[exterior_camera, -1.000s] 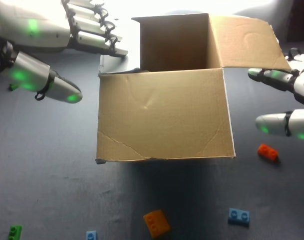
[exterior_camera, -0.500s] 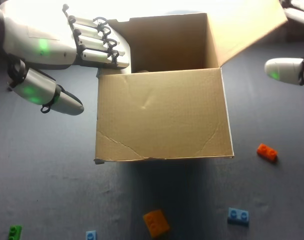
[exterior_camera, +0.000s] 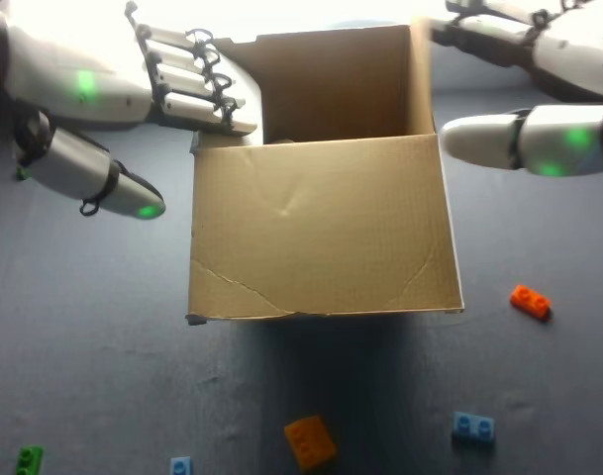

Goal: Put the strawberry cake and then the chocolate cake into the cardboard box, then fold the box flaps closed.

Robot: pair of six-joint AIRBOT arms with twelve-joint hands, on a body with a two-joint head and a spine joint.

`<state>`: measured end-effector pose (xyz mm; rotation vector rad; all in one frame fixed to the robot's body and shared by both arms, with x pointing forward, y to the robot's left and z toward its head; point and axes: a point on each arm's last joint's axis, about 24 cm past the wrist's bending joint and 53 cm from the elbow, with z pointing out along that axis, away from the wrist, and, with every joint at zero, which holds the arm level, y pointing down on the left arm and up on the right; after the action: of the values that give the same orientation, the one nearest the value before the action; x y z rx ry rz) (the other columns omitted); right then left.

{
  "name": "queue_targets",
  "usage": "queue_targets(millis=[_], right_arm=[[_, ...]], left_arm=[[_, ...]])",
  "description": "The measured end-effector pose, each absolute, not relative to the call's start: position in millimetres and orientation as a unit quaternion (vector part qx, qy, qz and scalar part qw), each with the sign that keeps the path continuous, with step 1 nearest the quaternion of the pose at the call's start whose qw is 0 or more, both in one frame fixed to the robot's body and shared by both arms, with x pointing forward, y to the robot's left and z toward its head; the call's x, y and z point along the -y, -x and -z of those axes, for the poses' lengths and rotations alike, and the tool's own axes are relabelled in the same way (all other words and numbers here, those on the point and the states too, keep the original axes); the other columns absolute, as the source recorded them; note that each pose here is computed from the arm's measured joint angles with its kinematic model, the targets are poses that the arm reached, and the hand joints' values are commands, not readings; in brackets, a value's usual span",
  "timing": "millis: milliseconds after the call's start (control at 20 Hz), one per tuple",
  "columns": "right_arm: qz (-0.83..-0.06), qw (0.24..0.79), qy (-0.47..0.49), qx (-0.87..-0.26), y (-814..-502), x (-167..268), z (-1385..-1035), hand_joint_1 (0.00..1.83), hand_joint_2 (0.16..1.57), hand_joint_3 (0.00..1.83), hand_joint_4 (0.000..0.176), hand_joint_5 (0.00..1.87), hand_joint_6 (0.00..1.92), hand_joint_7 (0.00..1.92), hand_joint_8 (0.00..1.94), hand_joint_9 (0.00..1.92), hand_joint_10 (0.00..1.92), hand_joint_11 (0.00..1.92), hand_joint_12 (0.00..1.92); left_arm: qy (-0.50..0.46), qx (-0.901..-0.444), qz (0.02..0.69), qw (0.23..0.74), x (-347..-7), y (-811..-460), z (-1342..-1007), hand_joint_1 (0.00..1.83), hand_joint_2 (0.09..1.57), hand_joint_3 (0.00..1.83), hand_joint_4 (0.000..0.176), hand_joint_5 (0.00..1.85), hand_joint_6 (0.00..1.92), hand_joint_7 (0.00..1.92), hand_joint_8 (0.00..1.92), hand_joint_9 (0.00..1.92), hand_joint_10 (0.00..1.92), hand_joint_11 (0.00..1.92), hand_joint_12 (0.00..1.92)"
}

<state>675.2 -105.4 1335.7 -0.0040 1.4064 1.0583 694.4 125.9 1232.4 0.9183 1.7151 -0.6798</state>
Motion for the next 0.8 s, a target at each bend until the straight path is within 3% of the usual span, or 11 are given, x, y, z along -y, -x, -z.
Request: queue_targets(millis=[50,150,250,300,350,550,600,650,750,800], right_arm=[[-0.465,0.637,0.008,-0.614,-674,98,-1337,0.00,1.26,0.01,0.000,0.09,0.01,0.11,0.00,0.06,0.01,0.01,0.01],[-0.472,0.630,0.011,-0.616,-675,86,-1334,0.00,1.25,0.01,0.000,0.05,0.00,0.09,0.00,0.06,0.00,0.00,0.00],[-0.480,0.621,-0.001,-0.619,-680,82,-1331,0.00,1.26,0.01,0.000,0.10,0.02,0.13,0.01,0.10,0.02,0.04,0.02],[-0.482,0.617,-0.012,-0.622,-685,83,-1328,0.00,1.27,0.00,0.000,0.11,0.01,0.14,0.00,0.12,0.02,0.01,0.24],[-0.482,0.610,-0.026,-0.628,-692,86,-1323,0.00,1.26,0.00,0.000,0.11,0.00,0.15,0.00,0.11,0.01,0.00,0.28],[-0.471,0.598,-0.040,-0.648,-707,87,-1299,0.00,1.24,0.00,0.000,0.11,0.00,0.15,0.00,0.12,0.01,0.00,0.15],[-0.469,0.596,-0.040,-0.651,-709,86,-1294,0.00,1.23,0.00,0.000,0.12,0.00,0.16,0.00,0.14,0.01,0.00,0.24],[-0.470,0.596,-0.041,-0.650,-710,85,-1293,0.00,1.24,0.00,0.000,0.13,0.00,0.17,0.00,0.13,0.00,0.00,0.29],[-0.469,0.600,-0.041,-0.647,-714,84,-1294,0.00,1.26,0.00,0.000,0.12,0.00,0.13,0.00,0.07,0.00,0.00,0.14],[-0.469,0.600,-0.040,-0.647,-714,83,-1294,0.00,1.27,0.00,0.000,0.12,0.00,0.11,0.01,0.08,0.00,0.00,0.20]], left_arm=[[-0.379,-0.711,0.282,0.521,-127,-697,-1239,0.00,1.28,0.00,0.036,0.07,0.01,0.09,0.01,0.07,0.00,0.00,0.27],[-0.370,-0.706,0.283,0.534,-132,-701,-1251,0.00,1.27,0.00,0.032,0.09,0.01,0.10,0.01,0.09,0.01,0.00,0.32],[-0.362,-0.704,0.281,0.543,-140,-705,-1259,0.00,1.25,0.00,0.031,0.07,0.01,0.10,0.00,0.07,0.01,0.00,0.12],[-0.358,-0.703,0.279,0.548,-145,-708,-1264,0.00,1.25,0.00,0.030,0.06,0.00,0.08,0.00,0.06,0.00,0.00,0.10],[-0.349,-0.702,0.276,0.556,-152,-713,-1270,0.00,1.24,0.00,0.025,0.05,0.00,0.08,0.00,0.06,0.00,0.00,0.10],[-0.325,-0.718,0.250,0.563,-187,-731,-1268,0.00,1.22,0.00,0.022,0.05,0.00,0.09,0.00,0.08,0.01,0.00,0.42],[-0.322,-0.721,0.244,0.563,-194,-734,-1266,0.00,1.22,0.00,0.019,0.06,0.01,0.10,0.01,0.09,0.01,0.00,0.49],[-0.320,-0.723,0.240,0.563,-199,-736,-1265,0.00,1.22,0.00,0.024,0.06,0.00,0.11,0.01,0.09,0.01,0.00,0.50],[-0.314,-0.732,0.236,0.557,-209,-739,-1258,0.00,1.21,0.00,0.033,0.07,0.01,0.10,0.00,0.10,0.01,0.00,0.57],[-0.316,-0.735,0.235,0.553,-210,-738,-1254,0.00,1.21,0.00,0.038,0.09,0.02,0.10,0.00,0.11,0.02,0.00,0.58]])
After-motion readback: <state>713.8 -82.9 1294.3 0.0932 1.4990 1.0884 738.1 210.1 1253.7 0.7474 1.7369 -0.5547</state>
